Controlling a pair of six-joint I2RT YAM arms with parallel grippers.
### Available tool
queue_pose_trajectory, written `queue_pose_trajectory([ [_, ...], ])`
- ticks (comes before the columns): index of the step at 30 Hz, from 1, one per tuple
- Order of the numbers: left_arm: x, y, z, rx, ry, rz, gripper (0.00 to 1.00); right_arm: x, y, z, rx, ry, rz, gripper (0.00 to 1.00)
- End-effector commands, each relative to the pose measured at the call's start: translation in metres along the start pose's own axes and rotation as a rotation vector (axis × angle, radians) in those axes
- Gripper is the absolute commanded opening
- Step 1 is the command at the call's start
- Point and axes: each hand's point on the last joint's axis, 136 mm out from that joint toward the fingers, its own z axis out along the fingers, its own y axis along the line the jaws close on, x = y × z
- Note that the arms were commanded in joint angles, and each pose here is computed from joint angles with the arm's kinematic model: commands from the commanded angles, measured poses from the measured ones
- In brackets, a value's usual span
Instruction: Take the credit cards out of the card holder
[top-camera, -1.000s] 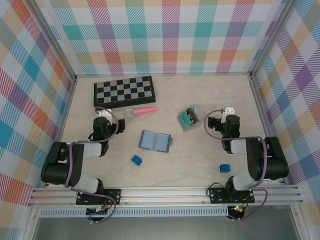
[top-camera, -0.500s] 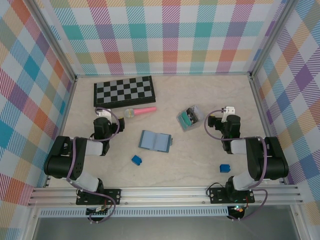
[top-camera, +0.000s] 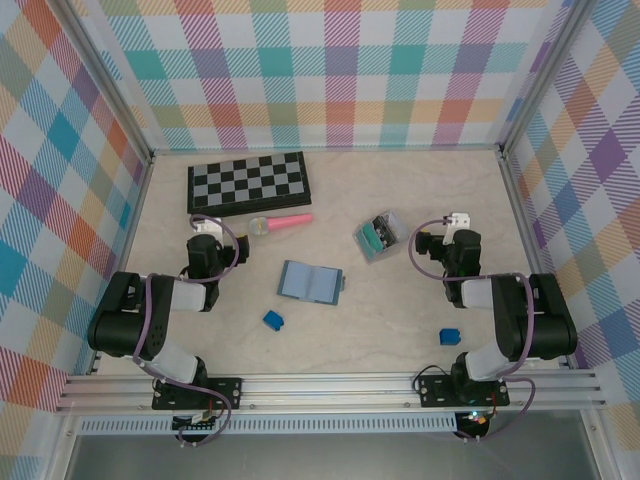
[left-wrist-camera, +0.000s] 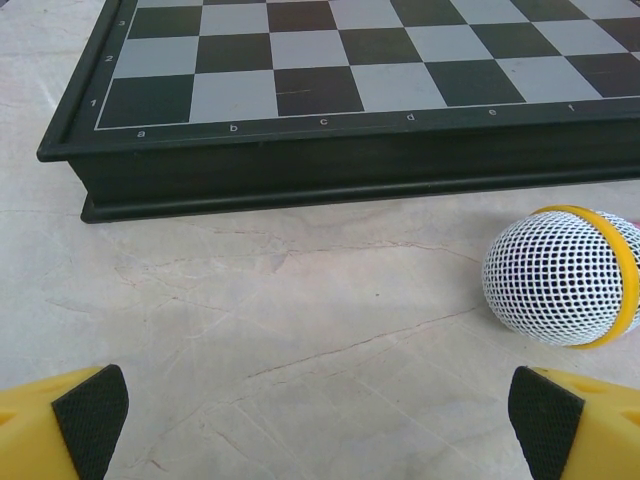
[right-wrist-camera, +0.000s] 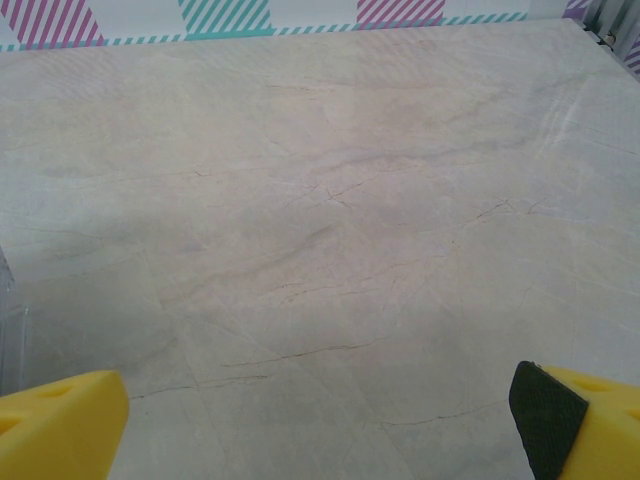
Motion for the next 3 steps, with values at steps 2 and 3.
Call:
queue_pose_trajectory([
  [2,-0.01,0.005,0.004,-0.016,-0.021,-0.022,1.0,-0.01,0.004,0.002,-0.032,-0.033,0.008,1.0],
  [3,-0.009,0.005,0.004,-0.017,-0.02,-0.023,1.0,-0.01,0.016,0.0,-0.101,-0.037,-0.022,1.0],
])
